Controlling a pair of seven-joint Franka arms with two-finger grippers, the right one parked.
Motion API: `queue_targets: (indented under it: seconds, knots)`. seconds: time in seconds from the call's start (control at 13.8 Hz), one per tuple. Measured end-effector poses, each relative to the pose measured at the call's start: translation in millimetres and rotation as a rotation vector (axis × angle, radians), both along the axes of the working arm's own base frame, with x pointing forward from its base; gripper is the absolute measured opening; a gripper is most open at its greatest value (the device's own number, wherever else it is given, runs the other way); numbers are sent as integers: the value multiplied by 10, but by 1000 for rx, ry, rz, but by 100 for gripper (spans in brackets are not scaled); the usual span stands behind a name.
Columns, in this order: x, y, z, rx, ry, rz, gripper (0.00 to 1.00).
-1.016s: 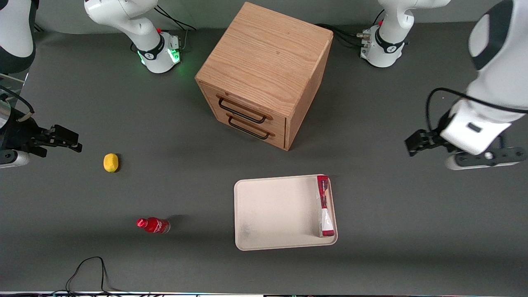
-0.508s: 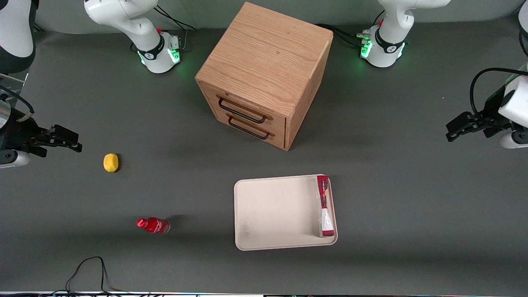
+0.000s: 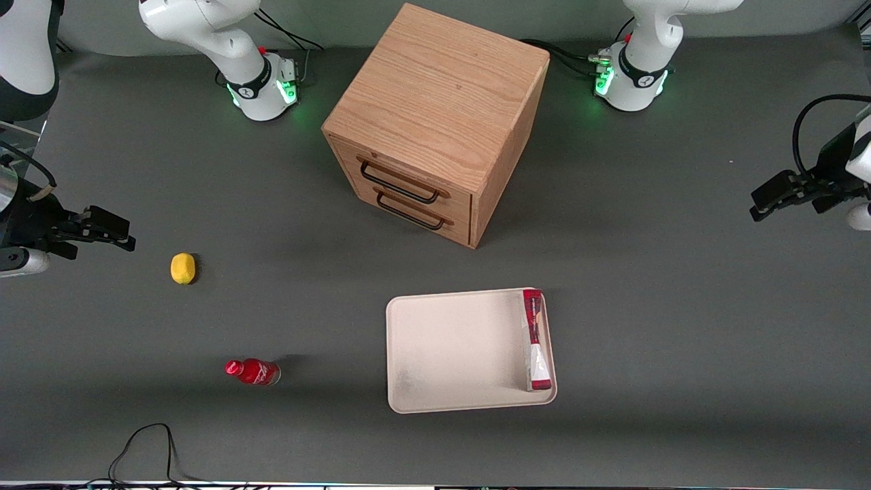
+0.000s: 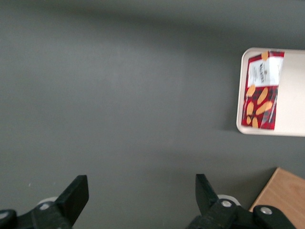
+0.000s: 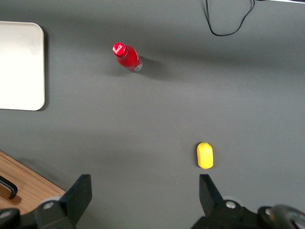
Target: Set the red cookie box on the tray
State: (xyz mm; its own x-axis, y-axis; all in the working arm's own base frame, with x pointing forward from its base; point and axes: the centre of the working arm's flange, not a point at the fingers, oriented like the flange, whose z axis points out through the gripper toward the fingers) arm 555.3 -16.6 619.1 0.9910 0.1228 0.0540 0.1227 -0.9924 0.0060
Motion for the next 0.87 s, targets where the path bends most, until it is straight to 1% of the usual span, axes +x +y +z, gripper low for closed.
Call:
queue_targets:
  seconds: [0.15, 0.22, 0.51, 0.87]
  knots:
    - [-116, -95, 48, 2, 44, -19, 100]
    - [-154, -144, 79, 3, 57, -28, 100]
    - [-195, -173, 92, 4, 78, -34, 100]
    - [-195, -130, 88, 4, 81, -26, 100]
